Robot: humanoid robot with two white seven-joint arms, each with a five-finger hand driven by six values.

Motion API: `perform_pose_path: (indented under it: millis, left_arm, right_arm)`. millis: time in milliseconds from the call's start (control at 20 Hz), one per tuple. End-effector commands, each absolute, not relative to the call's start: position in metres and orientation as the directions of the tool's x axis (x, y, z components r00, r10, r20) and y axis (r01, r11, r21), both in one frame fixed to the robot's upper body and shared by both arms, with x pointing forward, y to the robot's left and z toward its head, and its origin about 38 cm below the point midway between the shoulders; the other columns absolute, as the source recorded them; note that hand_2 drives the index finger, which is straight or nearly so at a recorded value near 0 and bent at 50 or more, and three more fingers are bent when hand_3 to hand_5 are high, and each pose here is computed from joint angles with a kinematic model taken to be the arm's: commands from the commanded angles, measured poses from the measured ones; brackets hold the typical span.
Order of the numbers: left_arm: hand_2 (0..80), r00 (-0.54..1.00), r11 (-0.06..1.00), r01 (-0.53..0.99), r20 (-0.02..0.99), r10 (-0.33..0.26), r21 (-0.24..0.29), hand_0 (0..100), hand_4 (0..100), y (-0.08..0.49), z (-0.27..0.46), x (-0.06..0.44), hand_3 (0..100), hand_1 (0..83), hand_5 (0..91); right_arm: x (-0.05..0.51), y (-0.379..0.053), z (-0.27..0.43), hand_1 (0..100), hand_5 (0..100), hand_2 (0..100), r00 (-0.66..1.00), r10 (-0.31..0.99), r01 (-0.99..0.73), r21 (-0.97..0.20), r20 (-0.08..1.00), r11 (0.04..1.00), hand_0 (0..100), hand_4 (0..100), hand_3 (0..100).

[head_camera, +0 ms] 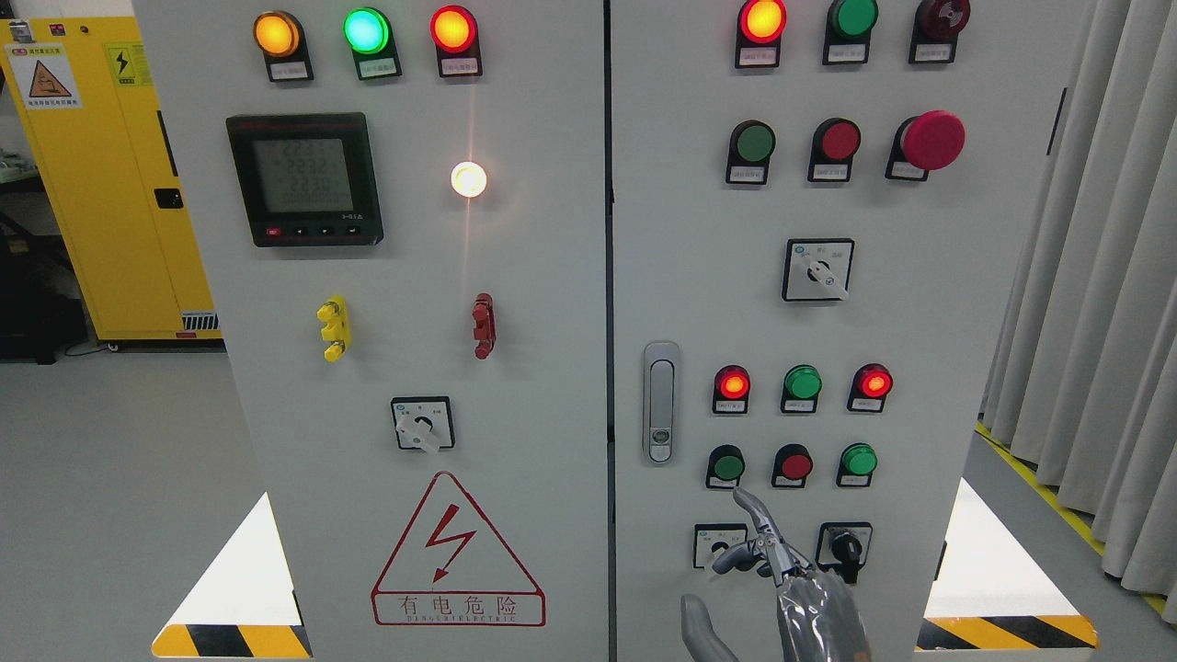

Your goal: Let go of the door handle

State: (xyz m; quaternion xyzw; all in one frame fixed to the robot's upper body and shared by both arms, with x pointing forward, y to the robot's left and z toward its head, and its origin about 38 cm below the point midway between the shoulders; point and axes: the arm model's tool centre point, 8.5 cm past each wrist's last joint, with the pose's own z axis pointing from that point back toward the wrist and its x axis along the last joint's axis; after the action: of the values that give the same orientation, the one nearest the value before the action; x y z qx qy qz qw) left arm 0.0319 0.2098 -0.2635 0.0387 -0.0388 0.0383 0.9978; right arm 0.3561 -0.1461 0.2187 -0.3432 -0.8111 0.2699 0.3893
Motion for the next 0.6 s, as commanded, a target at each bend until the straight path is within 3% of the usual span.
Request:
perform_pose_path:
  millis: [0,150,551]
  left_arm:
    - [0.0,0.993,0.994,-0.081,0.093,0.074,0.072,12,0,0.209,-0.263,0.036,0,55.6,0.0]
    - [0.0,0.993,0.994,-0.081,0.093,0.074,0.072,12,0,0.209,-0.263,0.036,0,55.6,0.0]
    - [0.0,0.993,0.994,-0.081,0.093,0.074,0.072,12,0,0.209,-0.263,0.036,0,55.6,0.0]
  right_arm:
    - [0.360,-0.120,0.230,44,100,0,-0.409,0.871,0.441,-0.776,0.273,0.451,46,100,100]
    - [0.364,-0.113,0.227,43,100,0,-0.387,0.900,0.461,-0.802,0.203,0.379,46,100,100]
    - [0.382,-0.096,0.233,43,100,0,-0.357,0.920,0.480,-0.812,0.163,0.331,46,100,100]
